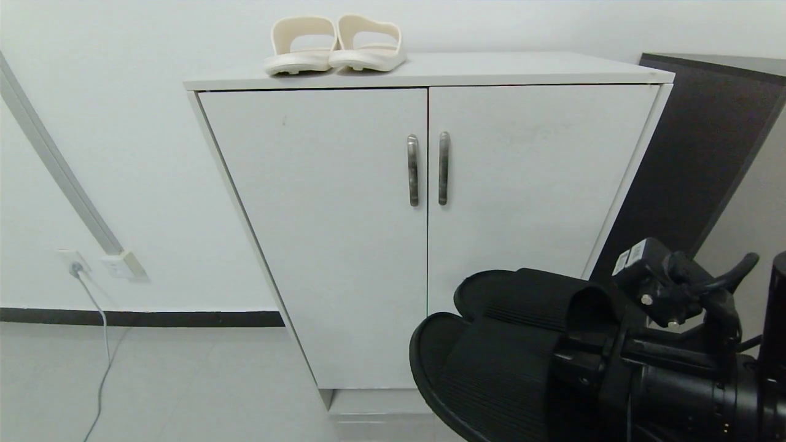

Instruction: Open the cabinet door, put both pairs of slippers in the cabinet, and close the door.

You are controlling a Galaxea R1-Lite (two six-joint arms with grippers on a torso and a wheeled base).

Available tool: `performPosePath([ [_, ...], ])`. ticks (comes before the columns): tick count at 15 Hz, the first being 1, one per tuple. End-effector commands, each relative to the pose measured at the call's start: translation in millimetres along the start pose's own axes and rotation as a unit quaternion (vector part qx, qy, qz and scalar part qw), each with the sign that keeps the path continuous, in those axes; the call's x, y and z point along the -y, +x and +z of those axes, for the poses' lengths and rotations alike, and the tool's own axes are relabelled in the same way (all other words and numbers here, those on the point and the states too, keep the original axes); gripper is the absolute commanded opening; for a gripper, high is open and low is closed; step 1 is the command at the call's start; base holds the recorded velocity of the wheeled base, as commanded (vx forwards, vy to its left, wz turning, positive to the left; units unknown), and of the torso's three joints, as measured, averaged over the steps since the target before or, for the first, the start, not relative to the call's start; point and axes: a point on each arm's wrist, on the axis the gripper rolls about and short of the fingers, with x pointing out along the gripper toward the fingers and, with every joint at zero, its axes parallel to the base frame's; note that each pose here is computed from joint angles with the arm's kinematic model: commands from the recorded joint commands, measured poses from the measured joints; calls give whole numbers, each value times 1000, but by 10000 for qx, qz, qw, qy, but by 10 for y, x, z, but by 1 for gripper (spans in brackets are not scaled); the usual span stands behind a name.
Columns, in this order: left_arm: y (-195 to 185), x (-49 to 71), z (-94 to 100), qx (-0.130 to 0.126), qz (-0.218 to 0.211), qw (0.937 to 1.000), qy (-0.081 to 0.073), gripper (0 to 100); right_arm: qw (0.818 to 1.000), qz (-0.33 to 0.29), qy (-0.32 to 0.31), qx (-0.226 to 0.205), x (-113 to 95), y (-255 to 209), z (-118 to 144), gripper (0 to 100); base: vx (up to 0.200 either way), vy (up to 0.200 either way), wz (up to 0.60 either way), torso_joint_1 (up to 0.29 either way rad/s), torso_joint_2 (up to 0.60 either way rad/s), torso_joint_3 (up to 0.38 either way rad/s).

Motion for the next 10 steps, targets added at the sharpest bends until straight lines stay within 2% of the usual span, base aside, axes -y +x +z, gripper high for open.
performPosePath([
  [1,1,0,0,-6,-1,10000,-1,100,10000,10,-8,-10,-5,0,-8,0,0,0,0,2,80,46],
  [7,5,0,15,-29,-1,10000,-16,100,10000,10,-69,-56,-4,14,-29,0,0,0,0,0,0,0],
  [8,-3,0,67,24,-9,10000,-23,100,9999,11,-92,-79,-4,17,-38,0,0,0,0,0,0,0],
  [9,-19,1,276,124,-48,9999,-97,100,9999,11,-106,-117,-4,20,-58,0,0,0,0,0,0,0],
  [10,28,1,474,-9,-116,9996,-254,100,9999,11,-106,-125,-4,27,-61,0,0,0,0,0,0,0],
])
